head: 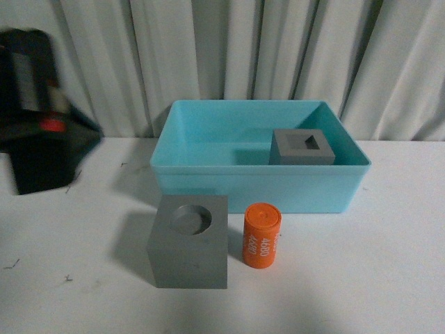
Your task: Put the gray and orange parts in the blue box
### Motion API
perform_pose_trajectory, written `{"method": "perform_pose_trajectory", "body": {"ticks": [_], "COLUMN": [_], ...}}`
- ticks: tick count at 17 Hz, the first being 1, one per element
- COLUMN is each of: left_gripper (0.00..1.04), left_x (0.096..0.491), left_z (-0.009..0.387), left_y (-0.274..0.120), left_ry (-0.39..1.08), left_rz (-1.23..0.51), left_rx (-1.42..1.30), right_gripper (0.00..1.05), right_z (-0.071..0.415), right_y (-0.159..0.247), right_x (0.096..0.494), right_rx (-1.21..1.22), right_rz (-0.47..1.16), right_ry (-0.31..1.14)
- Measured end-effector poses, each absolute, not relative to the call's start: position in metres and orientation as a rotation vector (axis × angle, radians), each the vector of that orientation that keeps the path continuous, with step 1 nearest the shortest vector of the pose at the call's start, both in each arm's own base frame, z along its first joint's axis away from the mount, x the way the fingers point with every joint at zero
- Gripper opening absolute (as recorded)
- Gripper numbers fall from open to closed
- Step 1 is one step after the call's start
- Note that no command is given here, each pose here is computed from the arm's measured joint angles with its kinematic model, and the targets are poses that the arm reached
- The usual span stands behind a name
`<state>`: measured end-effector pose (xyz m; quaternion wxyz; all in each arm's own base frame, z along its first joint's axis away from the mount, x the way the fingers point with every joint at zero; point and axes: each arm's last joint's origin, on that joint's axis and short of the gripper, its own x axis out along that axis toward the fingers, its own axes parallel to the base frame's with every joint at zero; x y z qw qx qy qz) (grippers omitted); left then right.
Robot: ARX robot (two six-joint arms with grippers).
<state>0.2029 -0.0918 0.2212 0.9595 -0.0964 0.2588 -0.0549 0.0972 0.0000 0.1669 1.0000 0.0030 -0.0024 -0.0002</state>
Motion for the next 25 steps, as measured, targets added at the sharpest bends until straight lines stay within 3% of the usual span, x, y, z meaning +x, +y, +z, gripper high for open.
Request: {"method": "perform_pose_trajectory", "body": {"ticks": [3, 8, 25], "left_gripper": [0.98, 0.98, 0.98], "left_x": [0.232, 0.298, 0.319], "left_z": [0.210, 0.140, 0.111], "left_y": [-0.122, -0.151, -0.131], "left_ry": [0.578, 0.723, 0.783], "left_rz": [-0.187, -0.240, -0.219], "left_rx": [-0.147, -0.007, 0.038], "right_gripper": [0.98, 0.98, 0.98], "right_z": [0.167, 0.167, 0.167], "right_y": [0.000, 0.000, 0.000], "right_x": [0.097, 0.097, 0.097], "right_rx": [0.006, 0.006, 0.006], "right_rz": [0.000, 0.000, 0.000], "right_ry": [-0.005, -0.005, -0.005]}}
